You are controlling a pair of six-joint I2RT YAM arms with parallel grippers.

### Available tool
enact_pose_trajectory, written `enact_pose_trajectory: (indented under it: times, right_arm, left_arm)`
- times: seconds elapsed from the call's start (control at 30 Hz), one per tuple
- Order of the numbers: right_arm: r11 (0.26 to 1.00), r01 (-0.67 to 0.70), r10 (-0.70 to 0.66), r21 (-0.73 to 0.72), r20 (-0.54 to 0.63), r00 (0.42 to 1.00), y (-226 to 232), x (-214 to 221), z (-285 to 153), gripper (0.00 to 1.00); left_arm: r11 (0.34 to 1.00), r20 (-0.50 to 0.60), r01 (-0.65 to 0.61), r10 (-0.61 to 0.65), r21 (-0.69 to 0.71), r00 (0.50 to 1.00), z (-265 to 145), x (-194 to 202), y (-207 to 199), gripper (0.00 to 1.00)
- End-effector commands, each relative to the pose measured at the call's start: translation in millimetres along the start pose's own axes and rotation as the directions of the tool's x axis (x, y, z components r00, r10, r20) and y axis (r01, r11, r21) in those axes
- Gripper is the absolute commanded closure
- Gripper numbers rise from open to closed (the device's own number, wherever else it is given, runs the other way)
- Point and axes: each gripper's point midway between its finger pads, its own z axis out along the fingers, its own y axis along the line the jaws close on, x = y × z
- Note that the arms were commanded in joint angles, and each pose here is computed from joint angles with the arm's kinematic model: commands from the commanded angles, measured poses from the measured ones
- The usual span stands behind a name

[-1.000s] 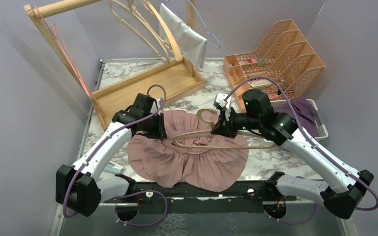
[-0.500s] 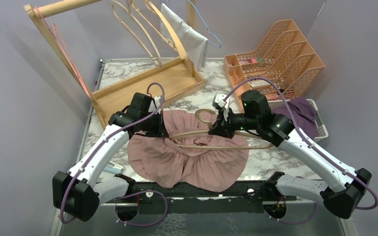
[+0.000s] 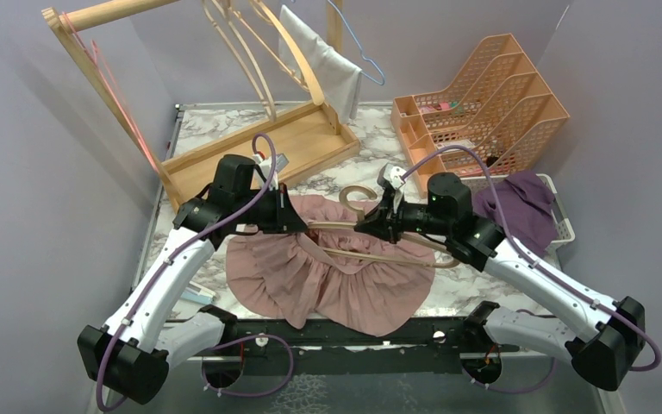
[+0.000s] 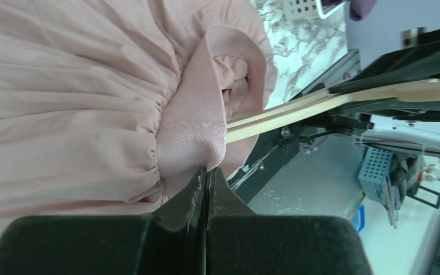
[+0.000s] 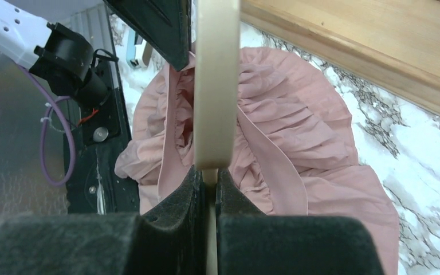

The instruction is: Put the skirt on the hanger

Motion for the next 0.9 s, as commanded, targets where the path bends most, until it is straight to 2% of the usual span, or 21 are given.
enact_pose_trajectory:
  times: [0.0,0.3,0.4,0.5,0.53,0.6,0.67,0.7,0.73,0.8,0.87]
  right_arm:
    - [0.999,0.040,-0.033,-0.036,0.173,0.984,3.7,-30.1,11.7,0.99]
    - [0.997,0.066,-0.056,-0.037,0.231,0.971,-8.0,-12.1,50.1,0.99]
    - [0.996,0.074,-0.061,-0.045,0.243,0.968,-10.8,-6.1,61.1,0.99]
    - [0.994,0.100,-0.084,-0.044,0.280,0.956,-11.9,-2.6,64.4,0.99]
    - [0.993,0.110,-0.093,-0.041,0.288,0.953,-12.4,-0.7,65.0,0.99]
    - [0.991,0.125,-0.106,-0.043,0.300,0.948,-12.2,2.1,66.0,0.99]
    - [0.989,0.140,-0.116,-0.053,0.317,0.941,-10.0,1.6,66.2,0.99]
    - [0.988,0.142,-0.115,-0.058,0.330,0.937,-8.5,0.5,65.7,0.99]
    - [0.987,0.145,-0.114,-0.065,0.345,0.932,-6.7,-1.5,65.1,0.99]
    - [0.985,0.151,-0.113,-0.078,0.358,0.927,-3.7,-4.9,64.2,0.99]
    - [0.983,0.159,-0.116,-0.088,0.370,0.922,-1.3,-7.6,63.4,0.99]
  left_arm:
    - [0.988,0.045,0.005,-0.012,0.152,0.999,-5.2,-16.7,-35.6,1.00]
    - [0.949,0.049,0.051,-0.070,0.311,0.996,14.8,-15.8,-44.1,1.00]
    - [0.944,0.062,-0.011,-0.010,0.330,0.998,21.9,-13.0,-39.0,1.00]
    - [0.955,0.145,-0.135,0.099,0.264,0.984,24.5,-18.6,-25.8,0.99]
    - [0.957,0.182,-0.182,0.142,0.228,0.973,23.9,-21.7,-20.2,0.93]
    - [0.951,0.255,-0.274,0.231,0.145,0.939,17.4,-31.7,-13.1,0.75]
    - [0.915,0.322,-0.393,0.348,0.086,0.880,5.2,-43.6,-16.6,0.57]
    - [0.892,0.349,-0.451,0.409,0.042,0.843,-1.4,-49.8,-16.9,0.43]
    - [0.863,0.373,-0.506,0.473,-0.011,0.798,-8.5,-56.8,-16.4,0.24]
    - [0.804,0.394,-0.581,0.577,-0.125,0.715,-23.4,-70.9,-14.1,0.03]
    - [0.737,0.358,-0.643,0.669,-0.208,0.651,-31.8,-77.0,-7.7,0.01]
